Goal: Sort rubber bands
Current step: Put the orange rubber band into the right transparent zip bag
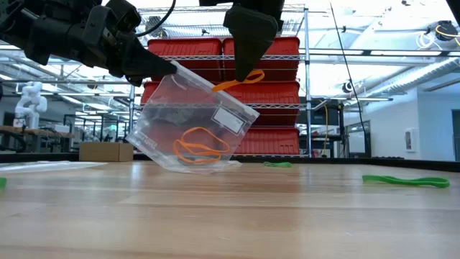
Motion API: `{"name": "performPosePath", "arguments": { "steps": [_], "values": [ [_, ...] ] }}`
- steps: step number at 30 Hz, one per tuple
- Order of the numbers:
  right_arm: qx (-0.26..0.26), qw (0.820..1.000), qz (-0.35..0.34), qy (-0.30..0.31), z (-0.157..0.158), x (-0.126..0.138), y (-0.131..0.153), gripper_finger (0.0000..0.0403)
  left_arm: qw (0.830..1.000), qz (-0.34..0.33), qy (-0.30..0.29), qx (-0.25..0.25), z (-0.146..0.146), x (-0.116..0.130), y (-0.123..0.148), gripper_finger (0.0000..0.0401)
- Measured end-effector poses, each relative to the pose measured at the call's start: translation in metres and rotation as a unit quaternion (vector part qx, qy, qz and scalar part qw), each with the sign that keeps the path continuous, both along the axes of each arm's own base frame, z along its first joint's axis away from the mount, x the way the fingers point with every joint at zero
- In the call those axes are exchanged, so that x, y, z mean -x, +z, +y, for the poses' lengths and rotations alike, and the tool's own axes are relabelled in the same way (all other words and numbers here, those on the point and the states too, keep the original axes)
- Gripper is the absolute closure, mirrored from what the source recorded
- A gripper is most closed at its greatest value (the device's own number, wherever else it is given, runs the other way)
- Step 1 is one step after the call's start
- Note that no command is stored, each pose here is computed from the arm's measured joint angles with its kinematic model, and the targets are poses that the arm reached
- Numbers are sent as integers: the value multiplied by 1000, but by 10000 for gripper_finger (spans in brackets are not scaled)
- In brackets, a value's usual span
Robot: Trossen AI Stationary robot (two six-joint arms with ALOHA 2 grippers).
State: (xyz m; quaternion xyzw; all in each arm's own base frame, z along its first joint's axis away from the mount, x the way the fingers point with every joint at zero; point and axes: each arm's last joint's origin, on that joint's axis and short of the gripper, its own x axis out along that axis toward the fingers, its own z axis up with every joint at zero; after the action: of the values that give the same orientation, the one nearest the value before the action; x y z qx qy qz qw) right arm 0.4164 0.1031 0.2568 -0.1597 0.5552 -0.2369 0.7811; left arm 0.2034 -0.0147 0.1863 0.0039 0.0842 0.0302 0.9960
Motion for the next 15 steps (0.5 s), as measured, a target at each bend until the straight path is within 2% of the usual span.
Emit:
{"name": "performPosePath", "arguments": {
  "steps": [10,15],
  "values": [
    [-7,1000,-27,-11,-3,10,22,403,1000,3,0,0,0,0,-1,401],
    [-23,999,-37,9,-2,3,19,403,1000,3,0,0,0,0,-1,401]
  ]
}}
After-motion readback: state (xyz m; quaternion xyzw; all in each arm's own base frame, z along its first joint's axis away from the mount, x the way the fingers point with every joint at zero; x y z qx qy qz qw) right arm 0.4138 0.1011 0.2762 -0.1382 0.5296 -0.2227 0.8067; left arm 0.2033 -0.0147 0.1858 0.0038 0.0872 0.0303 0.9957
